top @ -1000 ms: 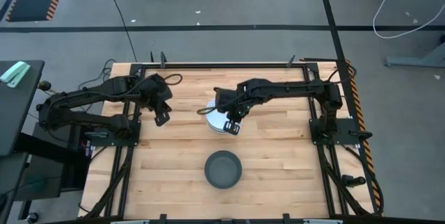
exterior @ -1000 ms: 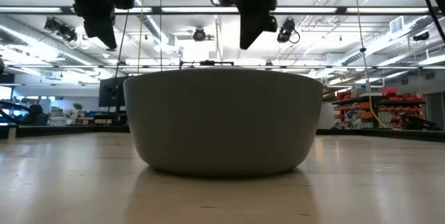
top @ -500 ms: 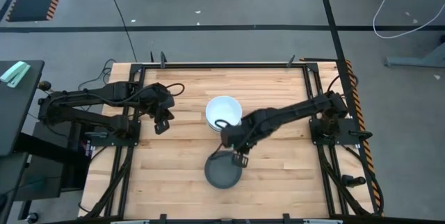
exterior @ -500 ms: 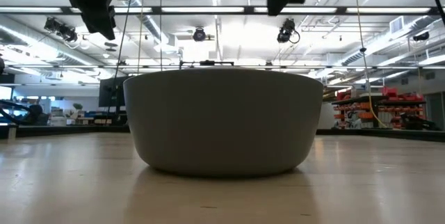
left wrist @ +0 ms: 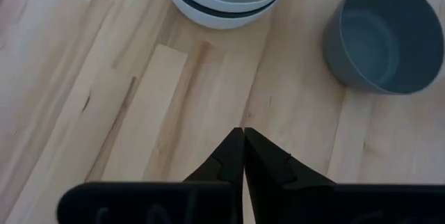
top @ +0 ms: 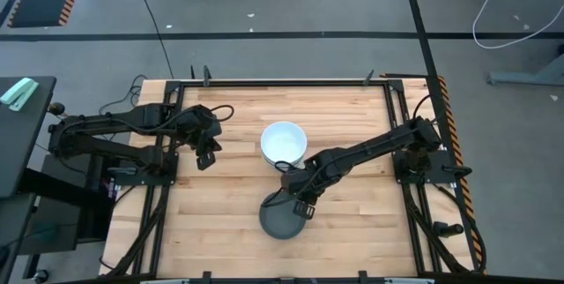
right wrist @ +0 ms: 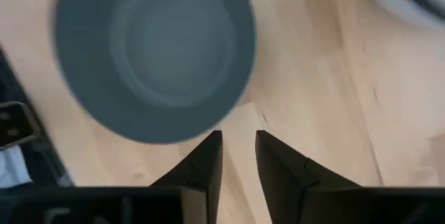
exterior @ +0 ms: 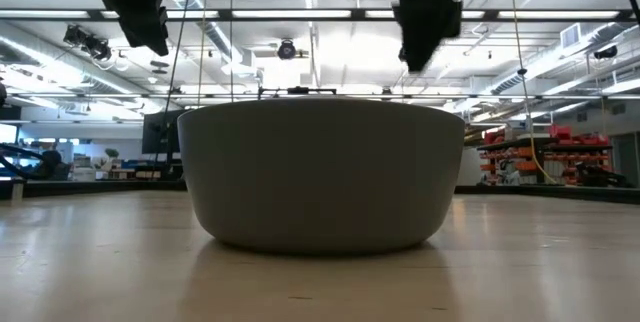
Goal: Nest bowls inside each other
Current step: Stack the dark gray bowl on the gray bowl
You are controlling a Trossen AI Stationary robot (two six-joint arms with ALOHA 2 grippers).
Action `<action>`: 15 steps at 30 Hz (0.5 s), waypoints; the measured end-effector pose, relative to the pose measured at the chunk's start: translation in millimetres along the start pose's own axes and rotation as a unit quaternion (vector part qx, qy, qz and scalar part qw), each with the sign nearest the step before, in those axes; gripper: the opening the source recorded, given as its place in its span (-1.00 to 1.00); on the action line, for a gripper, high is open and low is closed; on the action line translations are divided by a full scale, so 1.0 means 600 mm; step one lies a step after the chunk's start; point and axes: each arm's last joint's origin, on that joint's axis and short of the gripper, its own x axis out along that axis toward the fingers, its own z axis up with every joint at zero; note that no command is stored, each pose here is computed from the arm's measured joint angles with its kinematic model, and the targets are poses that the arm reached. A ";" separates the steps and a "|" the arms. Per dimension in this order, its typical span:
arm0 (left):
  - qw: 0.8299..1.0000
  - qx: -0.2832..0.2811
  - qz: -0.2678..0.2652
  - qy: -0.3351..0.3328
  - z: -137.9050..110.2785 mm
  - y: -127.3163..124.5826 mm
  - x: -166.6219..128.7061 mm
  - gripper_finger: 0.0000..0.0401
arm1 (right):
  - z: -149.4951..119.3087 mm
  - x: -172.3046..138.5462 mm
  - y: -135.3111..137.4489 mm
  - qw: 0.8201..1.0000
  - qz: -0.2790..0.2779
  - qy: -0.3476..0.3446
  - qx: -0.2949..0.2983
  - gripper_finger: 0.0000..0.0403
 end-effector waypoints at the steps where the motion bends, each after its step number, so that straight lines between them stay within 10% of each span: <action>1: 1.000 0.000 0.004 -0.001 0.000 0.000 0.000 -0.92 | -0.002 0.010 -0.002 1.000 -0.002 0.004 0.000 -0.52; 15: 1.000 0.000 0.020 -0.005 0.001 0.002 0.000 -0.89 | -0.015 0.076 -0.002 0.999 0.050 -0.008 0.001 -0.49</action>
